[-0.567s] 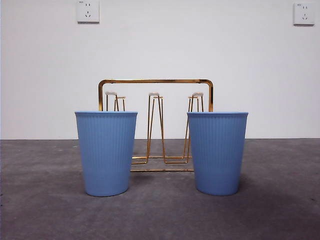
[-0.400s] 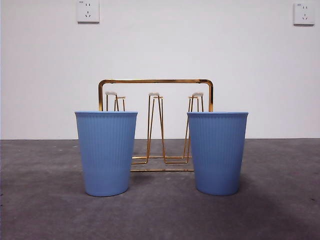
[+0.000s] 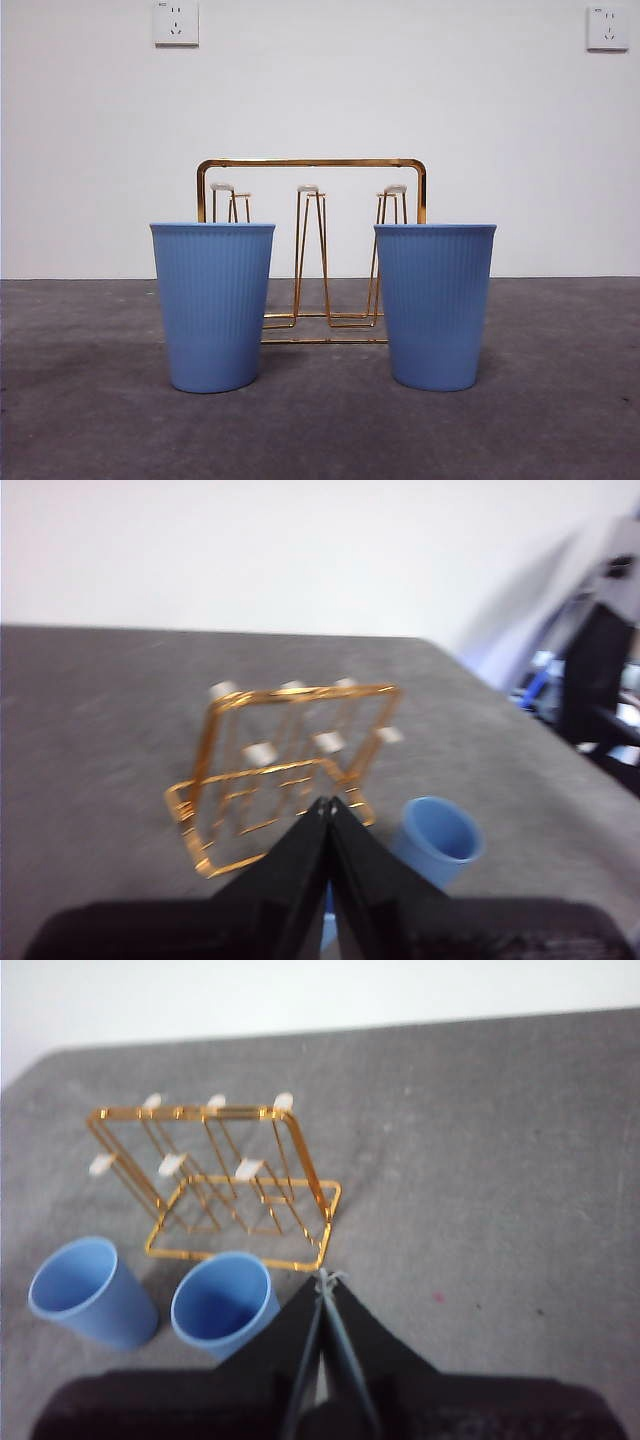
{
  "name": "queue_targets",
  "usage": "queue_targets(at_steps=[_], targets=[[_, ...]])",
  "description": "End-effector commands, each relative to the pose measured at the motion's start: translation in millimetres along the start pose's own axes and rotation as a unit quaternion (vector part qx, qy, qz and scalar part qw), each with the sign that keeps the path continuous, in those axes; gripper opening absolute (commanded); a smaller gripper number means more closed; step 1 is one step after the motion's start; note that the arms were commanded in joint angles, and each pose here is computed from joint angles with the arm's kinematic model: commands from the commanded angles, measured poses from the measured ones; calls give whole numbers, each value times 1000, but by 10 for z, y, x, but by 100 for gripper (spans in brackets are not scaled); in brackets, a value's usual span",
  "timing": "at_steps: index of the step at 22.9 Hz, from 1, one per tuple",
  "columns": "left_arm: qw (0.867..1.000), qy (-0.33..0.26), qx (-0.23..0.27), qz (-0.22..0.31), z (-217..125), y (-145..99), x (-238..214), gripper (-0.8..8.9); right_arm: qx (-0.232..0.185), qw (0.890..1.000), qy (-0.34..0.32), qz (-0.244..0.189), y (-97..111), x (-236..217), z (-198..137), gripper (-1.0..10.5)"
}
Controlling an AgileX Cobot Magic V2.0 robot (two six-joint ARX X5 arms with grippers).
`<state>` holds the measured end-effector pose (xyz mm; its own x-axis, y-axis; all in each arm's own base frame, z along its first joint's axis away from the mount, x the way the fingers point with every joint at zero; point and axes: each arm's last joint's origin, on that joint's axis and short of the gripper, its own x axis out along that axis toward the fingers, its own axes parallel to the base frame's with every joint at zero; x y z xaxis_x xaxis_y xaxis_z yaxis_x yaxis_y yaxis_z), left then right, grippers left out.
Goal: Pick up cup 1,put cup 1 in the cup rack,pick up cup 2,put cup 2 in the cup rack
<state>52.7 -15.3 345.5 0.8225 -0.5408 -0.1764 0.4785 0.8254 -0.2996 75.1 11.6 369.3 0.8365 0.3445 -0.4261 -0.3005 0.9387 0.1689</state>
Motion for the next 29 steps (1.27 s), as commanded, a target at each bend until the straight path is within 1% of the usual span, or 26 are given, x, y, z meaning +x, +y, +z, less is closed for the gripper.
queue_targets(at_steps=[1,4,10,14,15,16,17,18,19,21,23,25,26,29], targets=[[999,-6,15,-32,86,-71,-49,-7,-30,999,25,2,25,-63,91,-11],[999,-8,17,-37,144,-108,-83,-7,-32,998,46,3,34,-83,142,-11],[999,19,2,-39,143,-122,-95,-8,-36,998,57,4,35,-87,140,-11],[996,38,-5,-79,162,-127,-54,4,-36,998,55,4,35,-87,143,10],[996,40,-7,-80,173,-124,-42,62,-36,998,54,4,36,-88,146,63],[996,42,-8,-81,184,-122,-33,221,-36,998,53,4,38,-93,150,193],[995,45,-15,-83,196,-122,-24,451,-36,998,52,7,40,-96,153,359],[995,47,-22,-84,207,-121,-13,646,-33,998,52,11,42,-94,154,528],[995,51,-25,-88,215,-122,-5,690,-31,998,54,12,38,-80,160,624],[991,60,-27,-113,227,-123,27,689,-26,998,61,23,33,-44,172,630],[990,66,-28,-120,240,-117,58,689,-14,997,71,41,24,16,189,629],[989,68,-28,-127,254,-112,84,688,-3,995,85,42,-3,101,217,628],[988,68,-27,-138,262,-115,96,688,5,995,94,42,-20,155,234,627],[983,70,-25,-167,292,-124,137,688,27,988,139,63,-97,446,285,625]])
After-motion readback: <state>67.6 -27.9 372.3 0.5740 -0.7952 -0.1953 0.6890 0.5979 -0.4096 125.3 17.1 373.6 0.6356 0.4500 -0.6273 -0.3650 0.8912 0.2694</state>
